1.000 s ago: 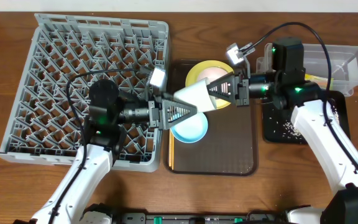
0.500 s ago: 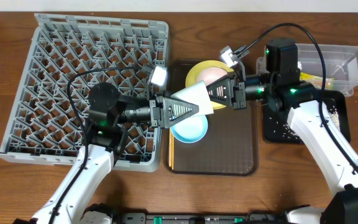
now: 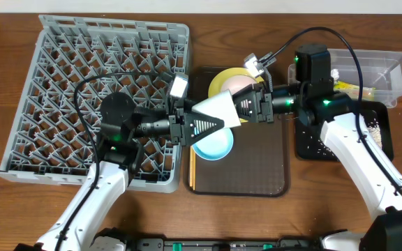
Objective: Sort waste into correct bins and load items into the dishwasher
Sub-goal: 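Hand white cup from right gripper to left gripper, then place white cup upside down into dish rack with left gripper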
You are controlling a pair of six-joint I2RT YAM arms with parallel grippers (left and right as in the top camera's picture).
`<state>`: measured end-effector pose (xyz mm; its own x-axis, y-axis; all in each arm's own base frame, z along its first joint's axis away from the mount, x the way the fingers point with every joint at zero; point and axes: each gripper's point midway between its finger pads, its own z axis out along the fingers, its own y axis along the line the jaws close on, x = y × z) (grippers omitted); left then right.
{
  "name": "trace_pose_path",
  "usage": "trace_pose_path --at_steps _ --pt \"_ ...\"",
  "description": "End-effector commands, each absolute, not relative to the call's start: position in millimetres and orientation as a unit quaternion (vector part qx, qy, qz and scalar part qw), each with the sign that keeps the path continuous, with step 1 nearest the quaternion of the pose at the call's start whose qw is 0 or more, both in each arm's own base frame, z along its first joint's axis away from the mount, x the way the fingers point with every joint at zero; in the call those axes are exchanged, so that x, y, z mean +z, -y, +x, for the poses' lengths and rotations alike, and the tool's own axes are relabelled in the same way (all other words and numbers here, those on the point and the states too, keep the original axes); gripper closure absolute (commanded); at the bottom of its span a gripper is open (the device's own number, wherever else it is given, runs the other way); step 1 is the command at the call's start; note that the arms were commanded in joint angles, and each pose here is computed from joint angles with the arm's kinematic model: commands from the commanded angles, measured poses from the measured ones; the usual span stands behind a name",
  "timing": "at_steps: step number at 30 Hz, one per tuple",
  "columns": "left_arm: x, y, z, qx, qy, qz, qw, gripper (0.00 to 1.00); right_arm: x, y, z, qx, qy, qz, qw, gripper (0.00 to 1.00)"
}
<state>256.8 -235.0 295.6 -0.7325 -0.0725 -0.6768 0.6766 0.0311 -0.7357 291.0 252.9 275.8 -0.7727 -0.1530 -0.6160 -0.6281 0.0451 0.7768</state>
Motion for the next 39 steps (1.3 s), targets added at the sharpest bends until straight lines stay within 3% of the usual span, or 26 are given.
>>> trace_pose_path --at_steps 1,8,15,23,31,39 --pt "287.7 221.3 279.7 -0.627 -0.668 0.224 0.332 0.81 277.1 -245.5 297.3 0.63 -0.7 -0.273 0.197 0.68" --pt "257.6 186.0 305.0 -0.587 -0.713 0.169 0.344 0.94 277.2 -223.2 314.4 0.622 -0.709 -0.248 0.22 0.64" --pt "225.2 130.8 333.3 -0.524 -0.764 0.077 0.368 0.94 262.2 -200.7 337.9 0.575 -0.743 -0.22 0.263 0.6" --pt "212.9 80.6 345.3 -0.471 -0.792 -0.014 0.389 0.94 210.9 -184.0 348.2 0.464 -0.831 -0.174 0.253 0.62" --pt "203.3 42.5 340.8 -0.349 -0.841 -0.083 0.405 0.94 189.5 -173.8 339.4 0.422 -0.86 -0.172 0.229 0.62" --pt "191.3 -14.6 297.4 -0.152 -0.912 -0.194 0.328 0.94 165.5 -142.3 334.0 0.304 -0.915 -0.151 0.218 0.62"
